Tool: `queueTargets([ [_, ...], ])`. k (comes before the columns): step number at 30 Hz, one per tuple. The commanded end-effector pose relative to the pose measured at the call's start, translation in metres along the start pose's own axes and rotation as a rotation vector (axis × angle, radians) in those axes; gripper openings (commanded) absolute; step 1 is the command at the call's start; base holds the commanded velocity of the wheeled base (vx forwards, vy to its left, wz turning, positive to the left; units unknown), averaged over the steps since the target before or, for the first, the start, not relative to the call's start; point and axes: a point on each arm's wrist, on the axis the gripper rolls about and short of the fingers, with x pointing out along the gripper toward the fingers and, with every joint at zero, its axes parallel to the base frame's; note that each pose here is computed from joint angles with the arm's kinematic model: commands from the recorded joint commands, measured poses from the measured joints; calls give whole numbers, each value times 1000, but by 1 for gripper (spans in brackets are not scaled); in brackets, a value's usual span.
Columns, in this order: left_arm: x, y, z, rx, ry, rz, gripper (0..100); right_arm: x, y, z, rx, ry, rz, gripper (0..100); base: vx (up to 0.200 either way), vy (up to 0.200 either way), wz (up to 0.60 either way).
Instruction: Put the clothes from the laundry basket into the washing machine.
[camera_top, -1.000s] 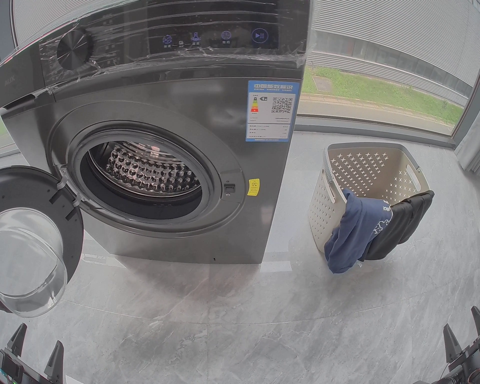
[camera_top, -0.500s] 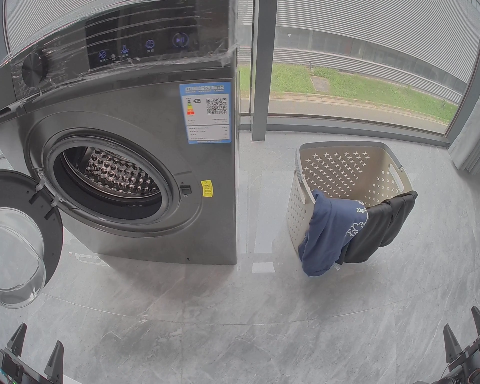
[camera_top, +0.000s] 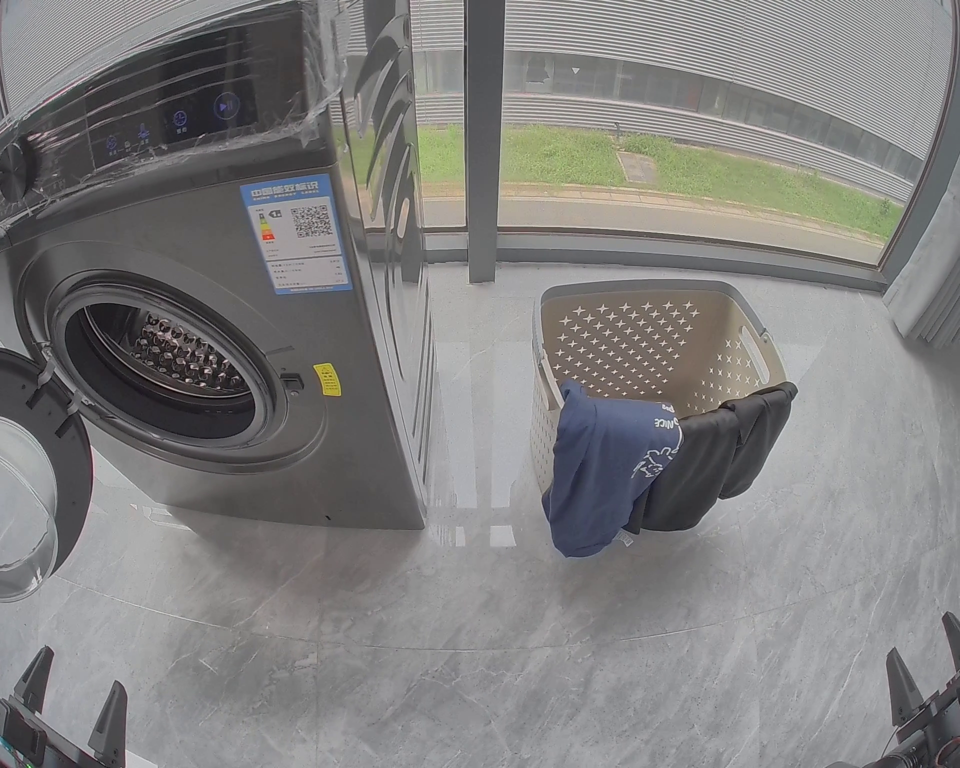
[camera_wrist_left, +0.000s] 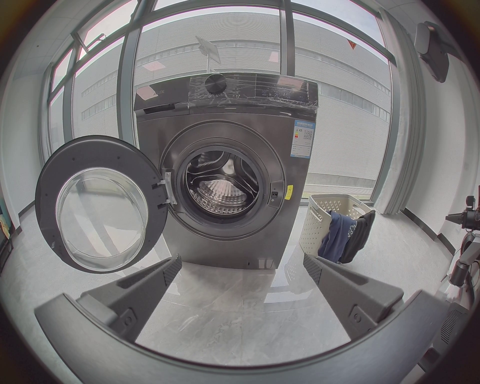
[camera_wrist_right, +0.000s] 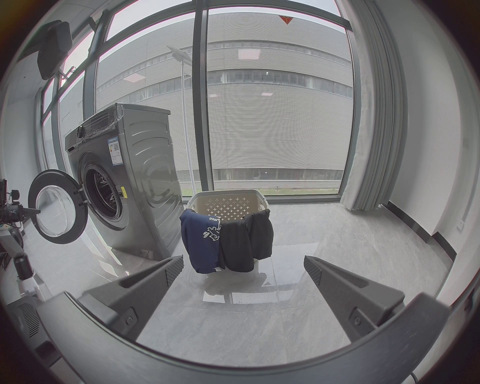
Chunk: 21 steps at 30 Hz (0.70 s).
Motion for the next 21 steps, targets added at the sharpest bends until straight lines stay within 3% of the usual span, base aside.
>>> queueTargets([
  [1, 0, 0, -4, 0, 3, 0, 100, 0, 0, -5, 0, 4, 0, 100, 0, 0, 0],
  [8, 0, 0, -4, 0, 3, 0, 100, 0, 0, -5, 0, 4, 0, 100, 171, 0, 0],
  [17, 0, 0, -4, 0, 2, -1, 100, 0, 0, -5, 0, 4, 0, 100, 0, 0, 0],
  [21, 0, 0, -4, -2, 3, 0, 100, 0, 0, -5, 0, 5, 0, 100, 0, -200, 0],
])
